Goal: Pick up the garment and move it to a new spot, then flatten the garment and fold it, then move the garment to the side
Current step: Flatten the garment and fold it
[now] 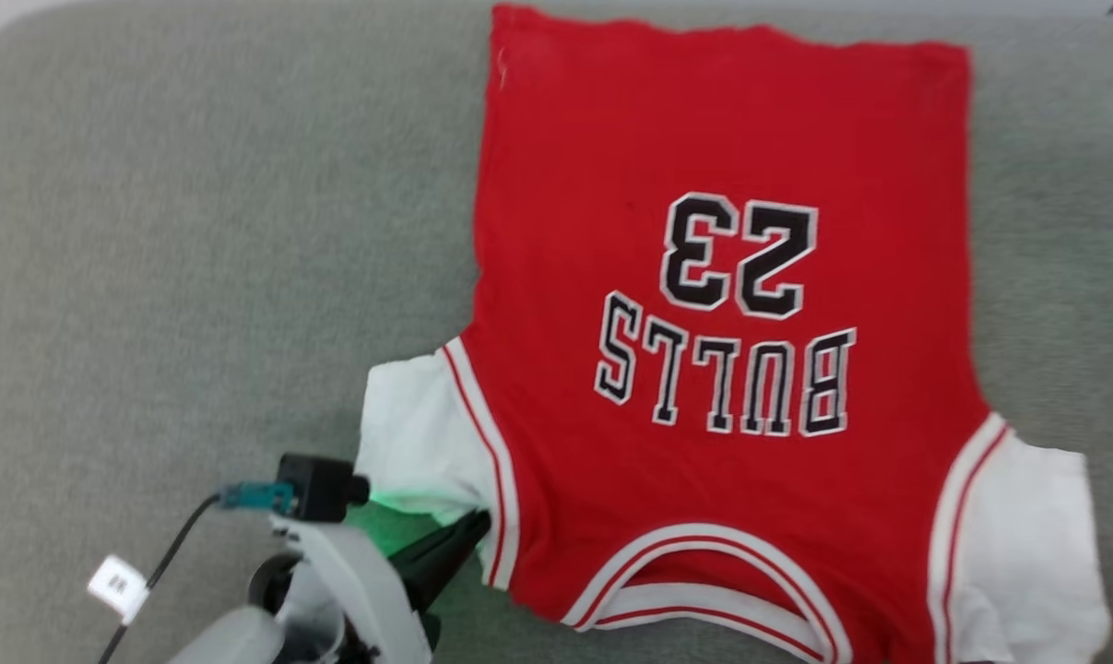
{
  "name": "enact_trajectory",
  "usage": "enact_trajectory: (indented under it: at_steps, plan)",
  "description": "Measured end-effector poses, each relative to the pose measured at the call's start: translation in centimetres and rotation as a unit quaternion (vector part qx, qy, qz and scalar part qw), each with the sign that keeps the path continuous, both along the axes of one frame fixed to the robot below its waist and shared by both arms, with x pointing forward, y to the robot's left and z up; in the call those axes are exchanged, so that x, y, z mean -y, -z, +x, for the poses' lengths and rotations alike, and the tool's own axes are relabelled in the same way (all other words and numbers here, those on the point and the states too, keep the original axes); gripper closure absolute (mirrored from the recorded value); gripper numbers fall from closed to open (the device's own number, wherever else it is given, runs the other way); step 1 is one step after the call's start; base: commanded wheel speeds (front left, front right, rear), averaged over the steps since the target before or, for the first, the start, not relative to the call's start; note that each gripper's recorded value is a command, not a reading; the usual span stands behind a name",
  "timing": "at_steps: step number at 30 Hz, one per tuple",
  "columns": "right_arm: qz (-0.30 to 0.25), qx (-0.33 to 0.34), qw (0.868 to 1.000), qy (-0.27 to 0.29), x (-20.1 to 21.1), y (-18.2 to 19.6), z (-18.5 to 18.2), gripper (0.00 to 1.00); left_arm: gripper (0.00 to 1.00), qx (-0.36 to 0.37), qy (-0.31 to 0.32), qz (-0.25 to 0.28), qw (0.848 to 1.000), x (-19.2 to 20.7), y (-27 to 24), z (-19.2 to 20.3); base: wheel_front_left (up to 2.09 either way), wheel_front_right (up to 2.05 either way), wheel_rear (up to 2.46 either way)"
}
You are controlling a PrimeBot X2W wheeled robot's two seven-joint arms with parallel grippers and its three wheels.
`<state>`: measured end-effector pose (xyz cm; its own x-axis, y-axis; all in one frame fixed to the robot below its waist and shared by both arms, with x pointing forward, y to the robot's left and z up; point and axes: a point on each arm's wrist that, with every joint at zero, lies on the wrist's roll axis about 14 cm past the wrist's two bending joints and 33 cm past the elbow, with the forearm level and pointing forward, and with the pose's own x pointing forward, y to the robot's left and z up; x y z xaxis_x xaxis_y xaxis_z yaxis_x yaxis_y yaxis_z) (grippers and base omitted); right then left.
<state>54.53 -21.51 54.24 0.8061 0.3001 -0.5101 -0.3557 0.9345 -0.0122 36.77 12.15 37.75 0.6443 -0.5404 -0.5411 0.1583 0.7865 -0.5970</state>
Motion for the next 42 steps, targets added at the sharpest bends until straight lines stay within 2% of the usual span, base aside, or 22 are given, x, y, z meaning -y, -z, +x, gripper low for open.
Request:
enact_trajectory:
  at_steps: [2, 4, 7, 10, 11, 15, 18, 24, 25, 26, 27, 31, 33, 36, 39, 42]
  plan:
    - [-0.001, 0.008, 1.000, 0.029, 0.3, -0.6, 3.6, 0.00, 1.00, -0.002, 0.007, -0.002, 1.000, 0.3, 0.3, 0.5, 0.00, 0.00, 0.00]
    - [-0.021, -0.014, 0.998, 0.052, 1.0, 0.5, 6.0, 0.00, 1.00, 0.001, 0.017, -0.002, 1.000, 0.8, 0.4, 1.2, 0.00, 0.00, 0.00]
    - [-0.042, -0.069, 0.994, 0.076, 1.3, 3.4, 8.4, 0.00, 1.00, 0.005, 0.014, -0.009, 1.000, 1.2, 0.5, 1.9, 0.00, 0.00, 0.00]
    - [-0.030, -0.099, 0.991, 0.084, 0.5, 4.8, 9.7, 0.00, 1.00, 0.004, 0.008, -0.012, 1.000, 1.1, 0.6, 2.0, 0.00, 0.00, 0.00]
    - [-0.034, -0.123, 0.988, 0.085, -0.3, 6.3, 10.8, 0.00, 1.00, 0.002, 0.001, -0.011, 1.000, 0.7, 0.9, 2.0, 0.00, 0.00, 0.00]
    - [-0.036, -0.184, 0.978, 0.090, -1.4, 10.7, 11.7, 0.00, 1.00, -0.002, -0.013, -0.016, 1.000, 0.3, 1.5, 2.0, 0.00, 0.00, 0.00]
    - [-0.052, -0.255, 0.962, 0.083, -2.3, 14.9, 10.9, 0.00, 1.00, -0.006, -0.020, -0.018, 1.000, 0.1, 2.0, 2.1, 0.00, 0.00, 0.00]
    - [-0.043, -0.272, 0.959, 0.074, -3.7, 16.7, 12.3, 0.00, 1.00, -0.015, -0.025, -0.019, 0.999, -0.2, 2.9, 2.2, 0.00, 0.00, 0.00]
    - [-0.046, -0.274, 0.958, 0.073, -3.7, 16.9, 12.3, 0.49, 1.00, -0.016, -0.025, -0.019, 0.999, -0.2, 3.0, 2.2, 0.00, 0.00, 0.00]
    - [-0.050, -0.274, 0.958, 0.072, -3.7, 17.1, 12.3, 0.78, 1.00, -0.016, -0.024, -0.020, 0.999, -0.2, 3.0, 2.2, 0.00, 0.00, 0.00]
    - [-0.051, -0.272, 0.958, 0.072, -3.7, 17.0, 12.4, 1.00, 1.00, -0.015, -0.024, -0.020, 0.999, -0.2, 3.0, 2.2, 0.00, 0.00, 0.00]
    - [-0.035, -0.261, 0.962, 0.073, -3.9, 16.6, 12.4, 1.00, 1.00, -0.012, -0.027, -0.021, 0.999, -0.2, 2.8, 2.3, 0.00, 0.00, 0.00]
    - [-0.004, -0.254, 0.964, 0.076, -4.1, 16.3, 11.7, 1.00, 1.00, -0.008, -0.032, -0.022, 0.999, -0.3, 2.5, 2.3, 0.00, 0.00, 0.00]
    - [0.003, -0.240, 0.968, 0.071, -3.6, 15.7, 10.3, 1.00, 1.00, 0.003, -0.043, -0.024, 0.999, -0.6, 1.9, 2.2, 0.00, 0.00, 0.00]
    - [0.005, -0.237, 0.970, 0.057, -2.8, 15.2, 7.9, 1.00, 1.00, 0.011, -0.059, -0.022, 0.998, -1.4, 1.3, 1.6, 0.00, 0.00, 0.00]
    - [-0.018, -0.239, 0.970, 0.034, -1.4, 14.7, 4.4, 1.00, 1.00, 0.011, -0.076, -0.011, 0.997, -3.0, 1.1, 0.3, 0.00, 0.00, 0.00]
